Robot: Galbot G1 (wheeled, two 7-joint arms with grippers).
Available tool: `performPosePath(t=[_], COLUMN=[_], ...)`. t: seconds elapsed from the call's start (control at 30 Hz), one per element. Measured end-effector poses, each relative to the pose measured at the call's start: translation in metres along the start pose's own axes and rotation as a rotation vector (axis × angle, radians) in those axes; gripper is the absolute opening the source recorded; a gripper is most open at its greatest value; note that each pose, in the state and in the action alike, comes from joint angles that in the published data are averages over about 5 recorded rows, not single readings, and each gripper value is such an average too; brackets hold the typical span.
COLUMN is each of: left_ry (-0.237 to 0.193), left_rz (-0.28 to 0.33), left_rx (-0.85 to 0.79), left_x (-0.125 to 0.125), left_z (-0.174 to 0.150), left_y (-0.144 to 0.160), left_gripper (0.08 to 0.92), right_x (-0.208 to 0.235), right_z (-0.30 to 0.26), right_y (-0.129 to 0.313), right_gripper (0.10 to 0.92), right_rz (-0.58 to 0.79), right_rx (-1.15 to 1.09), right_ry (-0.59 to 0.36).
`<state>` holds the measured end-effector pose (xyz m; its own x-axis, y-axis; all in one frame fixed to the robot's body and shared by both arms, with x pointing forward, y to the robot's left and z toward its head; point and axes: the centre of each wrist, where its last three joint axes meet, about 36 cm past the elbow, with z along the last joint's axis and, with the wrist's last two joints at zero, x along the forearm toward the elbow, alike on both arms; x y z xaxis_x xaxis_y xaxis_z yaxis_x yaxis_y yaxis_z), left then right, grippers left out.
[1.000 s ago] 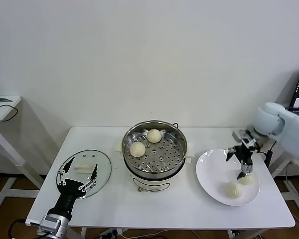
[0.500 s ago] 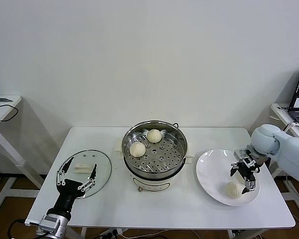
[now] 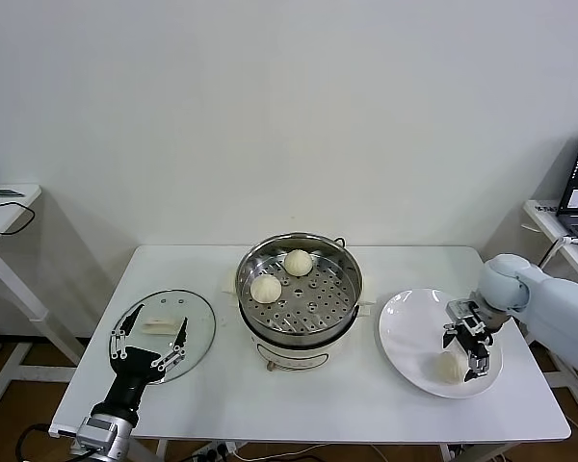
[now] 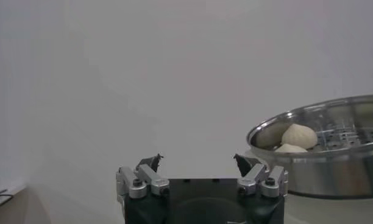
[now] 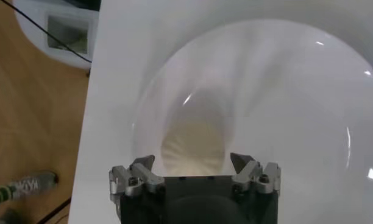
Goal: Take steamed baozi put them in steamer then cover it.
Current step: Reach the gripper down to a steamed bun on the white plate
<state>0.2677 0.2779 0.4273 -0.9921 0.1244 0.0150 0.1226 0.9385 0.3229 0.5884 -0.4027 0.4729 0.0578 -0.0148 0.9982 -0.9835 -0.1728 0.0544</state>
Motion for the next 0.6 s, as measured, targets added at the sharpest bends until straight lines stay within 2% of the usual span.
performPosePath(t=[0.27,0.43,0.6], left_ry=[0.002,0.002,0.004], left_rz=[-0.001,-0.002,-0.002], left_rx=[-0.001,0.002,0.003], left_x=[-0.0002,-0.0017,-0.0034], left_z=[0.0008,0.0015,0.0024], left_y=[0.0005,0.0001,0.0001], left_gripper=[0.823,0.823,0.823], right_x=[-0.0066,-0.0093,-0.0099], right_z=[-0.0021,-0.0026,-0.0032], right_y=[-0.0034,-0.0045,-0.0055], right_gripper=[0.807,0.706,0.683], right_rz=[-0.007,-0.015,-0.017], right_rx=[0.001,0.003,0.006], right_ry=[0.004,0.008,0.010])
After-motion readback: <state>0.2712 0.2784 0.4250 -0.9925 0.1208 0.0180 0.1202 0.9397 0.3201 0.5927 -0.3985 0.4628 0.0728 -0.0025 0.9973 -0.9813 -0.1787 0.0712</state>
